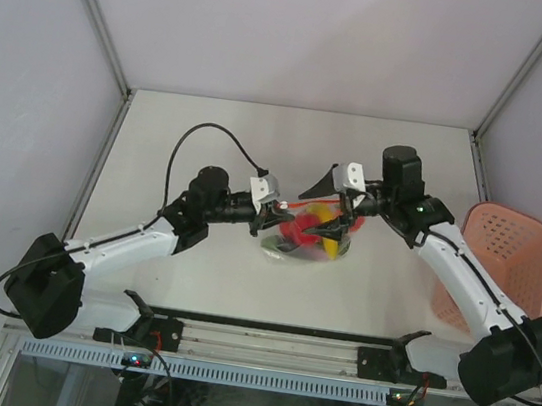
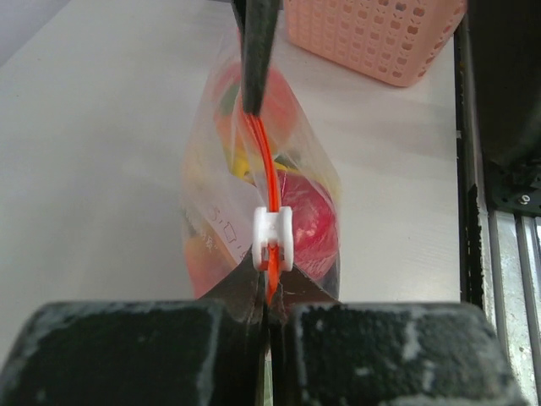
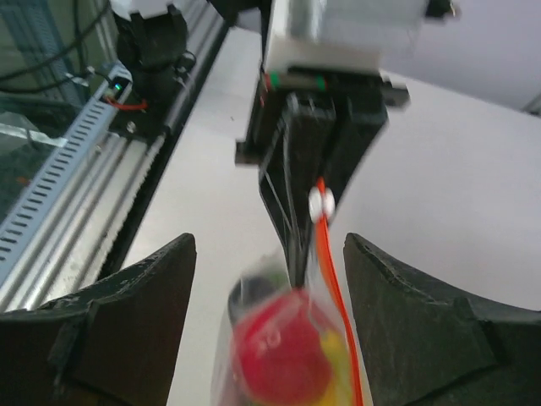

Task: Open the zip-top bag and remove the fake food
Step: Pick up the zipper food storage bag at the center of the board, then unzip the zipper food storage bag at the center of the board.

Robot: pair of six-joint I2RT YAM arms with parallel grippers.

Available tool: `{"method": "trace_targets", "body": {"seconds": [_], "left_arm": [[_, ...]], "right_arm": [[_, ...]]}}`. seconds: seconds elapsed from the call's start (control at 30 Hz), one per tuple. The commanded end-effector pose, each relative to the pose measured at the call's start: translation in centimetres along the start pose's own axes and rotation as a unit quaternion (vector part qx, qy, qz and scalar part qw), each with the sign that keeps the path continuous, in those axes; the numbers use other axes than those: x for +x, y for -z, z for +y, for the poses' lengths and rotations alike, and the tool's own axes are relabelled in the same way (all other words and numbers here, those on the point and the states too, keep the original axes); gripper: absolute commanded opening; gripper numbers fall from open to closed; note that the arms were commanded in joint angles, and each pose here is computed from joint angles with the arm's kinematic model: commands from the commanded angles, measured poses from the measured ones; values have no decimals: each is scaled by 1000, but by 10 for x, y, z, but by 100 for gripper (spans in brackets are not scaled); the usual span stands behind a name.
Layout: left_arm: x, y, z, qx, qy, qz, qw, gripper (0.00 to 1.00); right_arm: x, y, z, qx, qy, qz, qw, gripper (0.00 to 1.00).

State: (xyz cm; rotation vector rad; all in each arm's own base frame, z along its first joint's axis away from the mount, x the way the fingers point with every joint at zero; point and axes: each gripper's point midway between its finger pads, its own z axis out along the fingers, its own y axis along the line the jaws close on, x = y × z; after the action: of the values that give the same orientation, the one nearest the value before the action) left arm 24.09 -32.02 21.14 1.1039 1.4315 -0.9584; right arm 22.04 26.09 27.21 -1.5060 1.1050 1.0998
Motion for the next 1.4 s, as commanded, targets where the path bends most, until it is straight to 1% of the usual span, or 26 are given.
{"method": "trace_targets", "body": {"seconds": [0.0,0.2,0.3,0.37,0.6,0.7,0.9,1.13,1.3,1.37], "left_arm": [[-42,-2,-3,5,-40,-27,999,0],[-41,-4,-7,14,-36,-21,999,0],[-38,-4,-8,15,-35,-17,999,0],[-37,-4,-9,16,-37,-15,999,0],[-38,-3,-9,14,-41,-11,999,0],[-39,-2,-7,8,-44,-11,999,0],[-39,-1,-6,2,-45,-5,999,0],[-38,-1,-4,-2,-45,-2,999,0],[-38,0,-2,-6,-47,-1,999,0],[-39,1,-1,-10,-49,-1,999,0]], "right_arm": [[-25,-17,-6,11,-26,-17,999,71],[-13,-38,-18,28,-54,-3,998,72],[-7,-45,-22,33,-64,0,997,69],[-6,-46,-23,33,-69,0,997,66],[-5,-48,-19,25,-70,1,997,40],[-3,-47,-18,25,-65,6,998,32],[0,-45,-17,24,-63,10,998,29],[1,-45,-16,22,-61,12,998,23],[1,-45,-14,19,-59,12,998,8],[-1,-43,-14,19,-56,11,998,4]]}}
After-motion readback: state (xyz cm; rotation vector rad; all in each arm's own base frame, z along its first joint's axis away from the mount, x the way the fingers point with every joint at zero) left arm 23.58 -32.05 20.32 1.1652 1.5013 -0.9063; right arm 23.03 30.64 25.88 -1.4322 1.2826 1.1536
